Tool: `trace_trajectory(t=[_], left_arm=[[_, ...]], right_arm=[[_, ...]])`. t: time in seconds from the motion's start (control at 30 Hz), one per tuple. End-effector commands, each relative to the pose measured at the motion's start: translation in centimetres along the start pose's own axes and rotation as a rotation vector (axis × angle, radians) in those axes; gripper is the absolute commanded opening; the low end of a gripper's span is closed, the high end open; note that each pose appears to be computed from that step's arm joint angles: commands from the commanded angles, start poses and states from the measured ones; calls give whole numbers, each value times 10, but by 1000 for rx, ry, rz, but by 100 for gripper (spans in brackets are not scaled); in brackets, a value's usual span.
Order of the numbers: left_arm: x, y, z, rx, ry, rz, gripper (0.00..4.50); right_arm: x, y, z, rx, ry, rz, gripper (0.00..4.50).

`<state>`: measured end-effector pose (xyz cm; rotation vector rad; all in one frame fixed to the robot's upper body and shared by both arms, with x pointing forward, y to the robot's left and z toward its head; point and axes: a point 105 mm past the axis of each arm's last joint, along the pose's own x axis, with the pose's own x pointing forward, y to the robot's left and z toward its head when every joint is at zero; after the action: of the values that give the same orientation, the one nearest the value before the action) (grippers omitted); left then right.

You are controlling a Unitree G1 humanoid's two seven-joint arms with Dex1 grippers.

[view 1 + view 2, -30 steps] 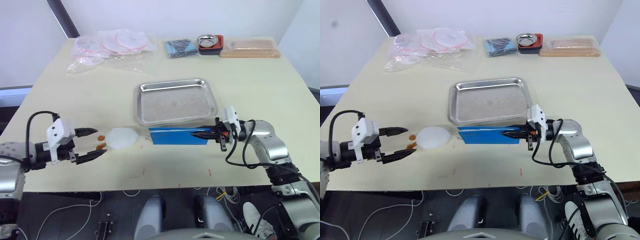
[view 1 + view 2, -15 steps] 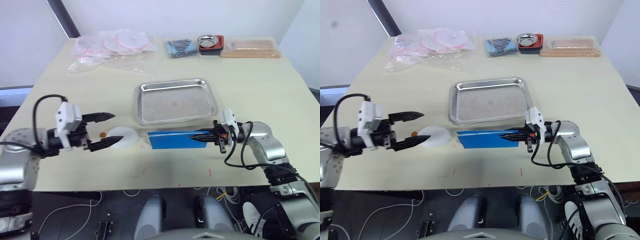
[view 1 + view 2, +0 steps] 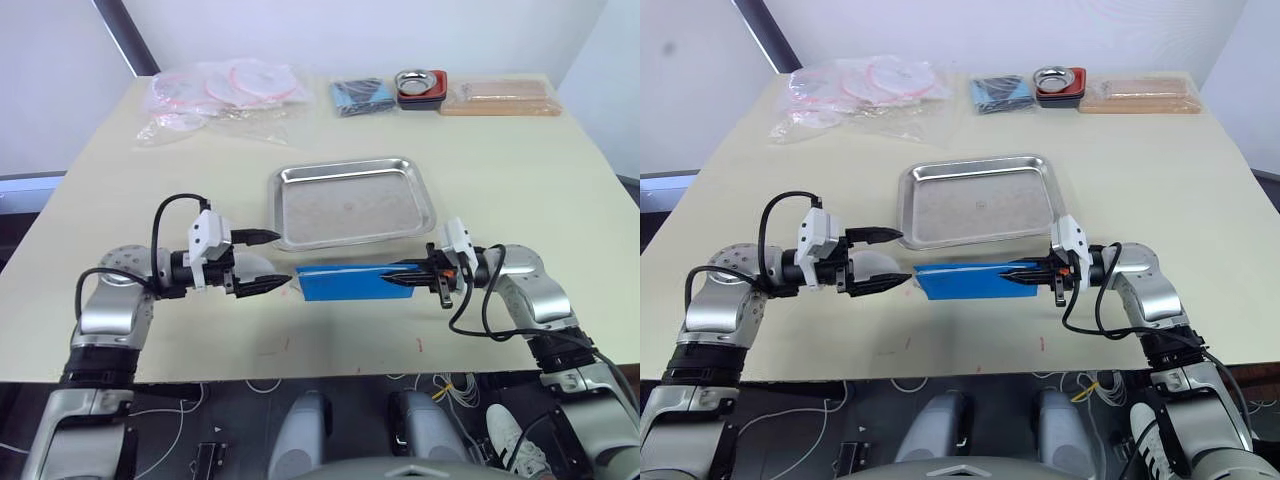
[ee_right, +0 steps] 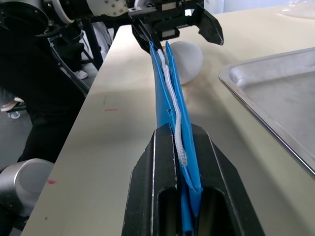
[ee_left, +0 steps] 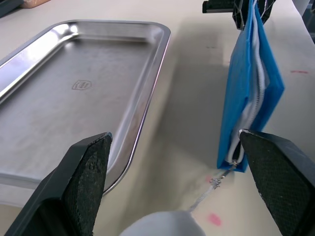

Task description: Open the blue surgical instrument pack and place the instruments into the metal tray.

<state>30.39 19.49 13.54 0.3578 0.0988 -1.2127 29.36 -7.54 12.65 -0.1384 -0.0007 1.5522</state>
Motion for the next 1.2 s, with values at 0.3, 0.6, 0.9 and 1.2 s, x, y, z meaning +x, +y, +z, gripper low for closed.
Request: trace_trajectory(t=[0.3,0.6,0.9,1.2], left_arm=[[14,-4,11,32,-55,-54,438],[19,-11,16,0,-105,-88,389],[22,-18,18,-38,-133,-122,7],[19,-30,16,-106,-129,-158,3]], right_arm=[[3,0,13,-43,-36,5,0],[5,2,11,-37,-38,17,0],[3,1,11,-37,-35,8,0],[0,1,9,-9,-20,13,0]])
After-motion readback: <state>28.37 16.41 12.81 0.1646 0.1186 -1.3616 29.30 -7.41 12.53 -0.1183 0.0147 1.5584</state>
